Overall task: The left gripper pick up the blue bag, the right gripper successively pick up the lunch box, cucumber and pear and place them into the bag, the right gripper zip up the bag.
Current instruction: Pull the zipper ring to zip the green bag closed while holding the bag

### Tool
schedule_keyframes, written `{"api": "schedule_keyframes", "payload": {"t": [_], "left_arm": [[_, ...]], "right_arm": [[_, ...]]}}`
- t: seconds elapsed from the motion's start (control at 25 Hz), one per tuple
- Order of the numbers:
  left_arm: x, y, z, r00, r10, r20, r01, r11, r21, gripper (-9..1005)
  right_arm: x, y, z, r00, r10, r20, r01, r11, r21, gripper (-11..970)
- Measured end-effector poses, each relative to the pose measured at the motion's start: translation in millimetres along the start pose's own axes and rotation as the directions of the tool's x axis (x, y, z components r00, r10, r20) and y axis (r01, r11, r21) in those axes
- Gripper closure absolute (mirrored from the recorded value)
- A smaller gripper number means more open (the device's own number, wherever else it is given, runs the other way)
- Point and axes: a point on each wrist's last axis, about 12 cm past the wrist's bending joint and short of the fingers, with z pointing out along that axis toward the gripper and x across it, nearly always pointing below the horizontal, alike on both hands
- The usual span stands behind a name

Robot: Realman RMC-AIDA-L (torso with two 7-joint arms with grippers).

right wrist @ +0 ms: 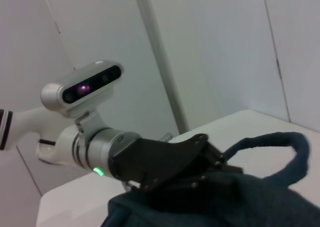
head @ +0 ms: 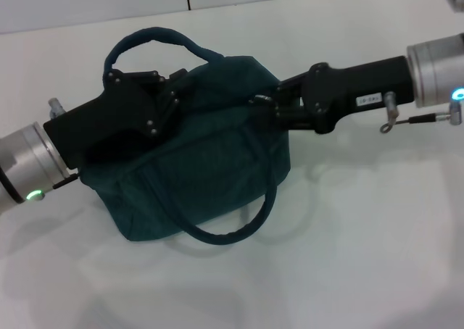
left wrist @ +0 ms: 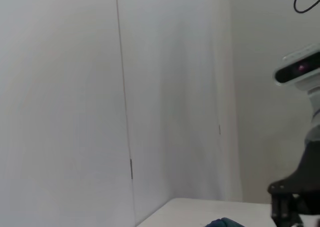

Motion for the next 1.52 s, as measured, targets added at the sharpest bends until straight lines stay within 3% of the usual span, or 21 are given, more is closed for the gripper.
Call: {"api": "schedule_keyframes", "payload": {"t": [0.52, 0.64, 1.08, 1.52], "left_arm": [[-0.3, 0.2, -0.1, 1.000, 0.004, -0.001, -0.004, 1.000, 0.001, 937], [-0.8, 0.4, 0.1, 1.000, 0.007, 0.000, -0.007, 1.000, 0.002, 938], [-0.5, -0.7, -2.0, 0.999, 0.050, 0.010, -0.050, 0.999, 0.002, 937], [-0.3, -13.3, -20.3, 0.993, 0.095, 0.070, -0.097, 0.995, 0.038, 938]], "right_arm": [[4.4, -11.8, -5.4, 0.999, 0.017, 0.033, -0.021, 0.993, 0.117, 692], [9.1, -13.6, -5.4, 1.000, 0.012, 0.023, -0.015, 0.989, 0.145, 820], [11.0, -10.4, -6.5, 0.997, -0.055, 0.050, 0.046, 0.986, 0.162, 958], [7.8, -15.1, -29.7, 0.989, -0.041, 0.144, 0.008, 0.976, 0.220, 960]]}}
